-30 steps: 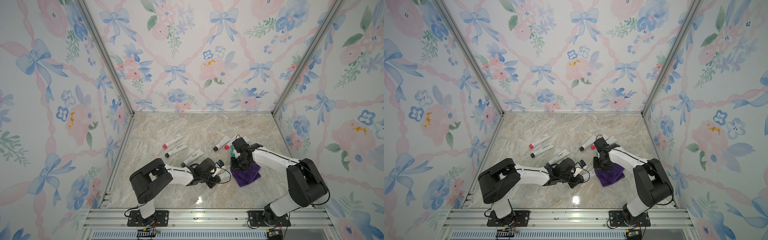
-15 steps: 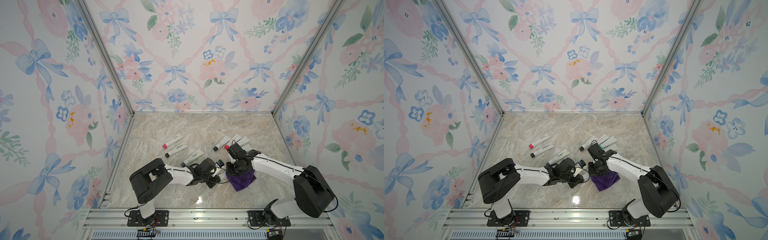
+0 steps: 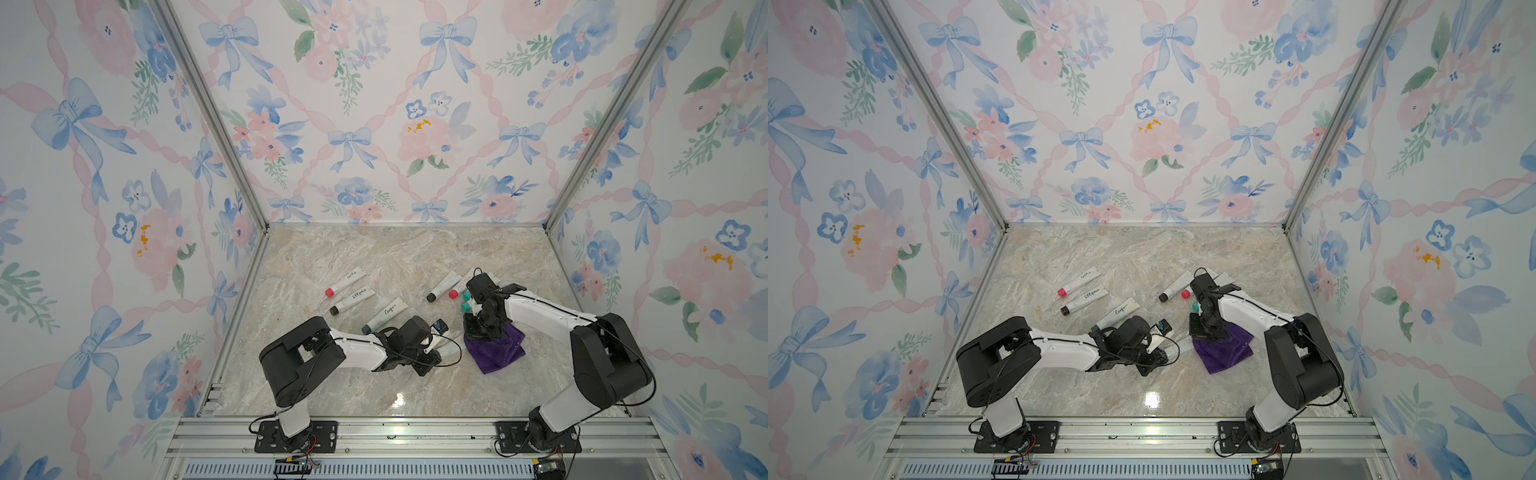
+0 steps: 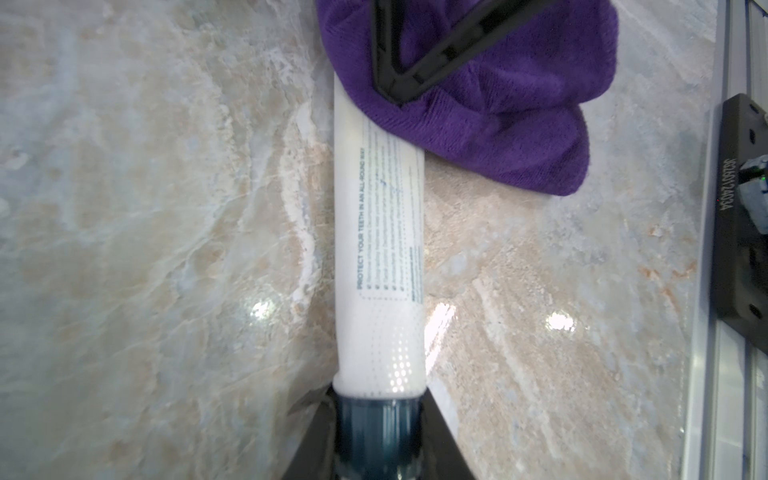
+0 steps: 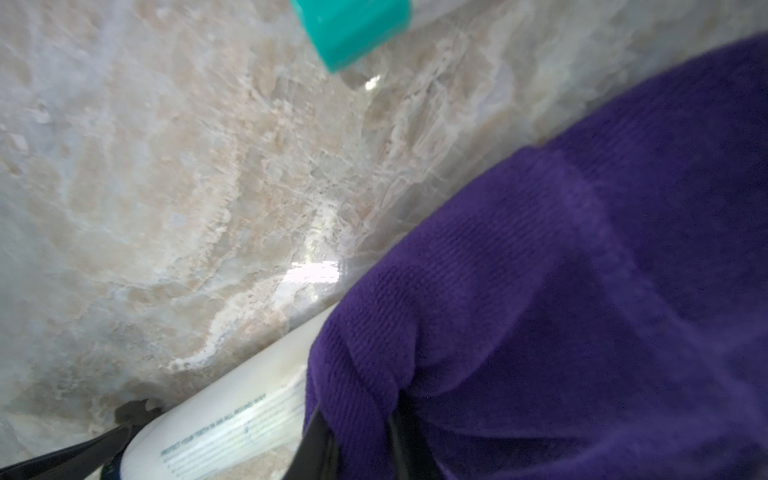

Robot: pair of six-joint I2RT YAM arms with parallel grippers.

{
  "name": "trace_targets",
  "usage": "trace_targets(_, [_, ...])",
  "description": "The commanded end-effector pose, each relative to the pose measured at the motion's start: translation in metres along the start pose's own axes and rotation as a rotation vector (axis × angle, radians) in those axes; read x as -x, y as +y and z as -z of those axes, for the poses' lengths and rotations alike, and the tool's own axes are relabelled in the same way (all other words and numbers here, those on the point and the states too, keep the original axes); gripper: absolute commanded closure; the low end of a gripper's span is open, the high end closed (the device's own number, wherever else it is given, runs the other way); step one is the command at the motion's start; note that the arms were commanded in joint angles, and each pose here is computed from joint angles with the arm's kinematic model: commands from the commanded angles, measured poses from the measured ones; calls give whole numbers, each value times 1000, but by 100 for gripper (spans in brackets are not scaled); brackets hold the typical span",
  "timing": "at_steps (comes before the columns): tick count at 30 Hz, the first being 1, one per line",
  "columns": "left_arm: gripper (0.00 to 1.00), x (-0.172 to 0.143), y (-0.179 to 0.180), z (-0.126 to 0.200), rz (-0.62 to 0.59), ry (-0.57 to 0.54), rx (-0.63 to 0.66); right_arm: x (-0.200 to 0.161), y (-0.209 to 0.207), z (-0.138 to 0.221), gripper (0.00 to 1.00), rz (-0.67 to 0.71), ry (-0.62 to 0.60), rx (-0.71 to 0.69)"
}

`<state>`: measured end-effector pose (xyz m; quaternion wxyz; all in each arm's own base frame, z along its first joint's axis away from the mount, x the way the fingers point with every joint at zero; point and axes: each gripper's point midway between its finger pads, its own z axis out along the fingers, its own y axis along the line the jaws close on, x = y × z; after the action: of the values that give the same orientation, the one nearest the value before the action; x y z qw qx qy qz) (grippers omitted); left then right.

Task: Wipe the surface of the toothpaste tube
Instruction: Wipe the dirt from the toothpaste tube.

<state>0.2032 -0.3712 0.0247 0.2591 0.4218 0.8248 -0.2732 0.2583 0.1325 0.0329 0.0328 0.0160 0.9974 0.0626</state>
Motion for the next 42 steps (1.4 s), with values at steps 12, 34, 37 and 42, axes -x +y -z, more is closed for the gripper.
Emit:
trace_targets(12, [76, -26, 13, -6, 15, 81, 40, -39, 48, -13, 80, 78, 89, 98])
trace_targets(34, [76, -27, 13, -6, 16, 83, 43, -16, 8, -14, 80, 55, 69, -38])
trace_targets(37, [76, -26, 14, -6, 17, 81, 45, -27, 34, -4, 80, 76, 62, 55])
trace_targets(42, [76, -27, 14, -6, 17, 83, 43, -33, 41, -3, 80, 66, 73, 108])
